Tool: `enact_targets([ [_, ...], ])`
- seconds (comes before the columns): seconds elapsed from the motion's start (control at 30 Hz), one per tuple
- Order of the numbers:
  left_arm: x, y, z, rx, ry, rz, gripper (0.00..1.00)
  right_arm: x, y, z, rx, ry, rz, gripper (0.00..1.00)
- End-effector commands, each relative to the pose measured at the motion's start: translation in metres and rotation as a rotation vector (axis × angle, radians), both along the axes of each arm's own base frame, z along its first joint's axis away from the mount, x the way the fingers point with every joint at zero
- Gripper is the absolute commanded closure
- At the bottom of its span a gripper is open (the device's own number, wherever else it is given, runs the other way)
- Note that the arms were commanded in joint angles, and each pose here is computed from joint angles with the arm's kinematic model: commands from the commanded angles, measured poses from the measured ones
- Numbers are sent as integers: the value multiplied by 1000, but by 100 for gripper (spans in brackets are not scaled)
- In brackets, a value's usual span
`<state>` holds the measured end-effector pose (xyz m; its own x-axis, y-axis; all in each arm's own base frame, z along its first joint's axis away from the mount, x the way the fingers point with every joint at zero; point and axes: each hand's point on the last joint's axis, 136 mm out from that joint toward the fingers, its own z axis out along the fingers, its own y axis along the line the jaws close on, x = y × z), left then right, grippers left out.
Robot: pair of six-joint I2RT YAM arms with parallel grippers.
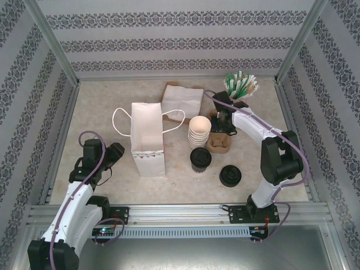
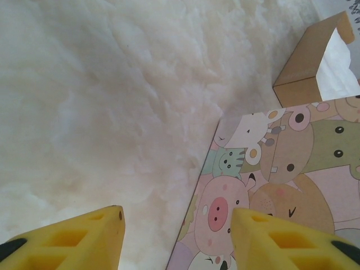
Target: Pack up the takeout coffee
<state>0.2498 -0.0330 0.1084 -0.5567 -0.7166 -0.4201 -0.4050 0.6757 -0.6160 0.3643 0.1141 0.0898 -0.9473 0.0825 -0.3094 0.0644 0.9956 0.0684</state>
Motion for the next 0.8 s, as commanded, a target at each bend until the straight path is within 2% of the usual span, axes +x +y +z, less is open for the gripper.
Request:
enact_targets([
  [0.0, 4, -8, -1, -36, -19, -20, 47, -1, -1, 20, 6, -42, -4, 64],
  [0.33, 3, -21, -26, -100, 25, -48, 52, -7, -2, 49, 36, -100, -6, 64],
  [0.77, -2, -58, -53, -110, 103, -170, 52, -17, -11, 79, 27, -149, -10, 64],
])
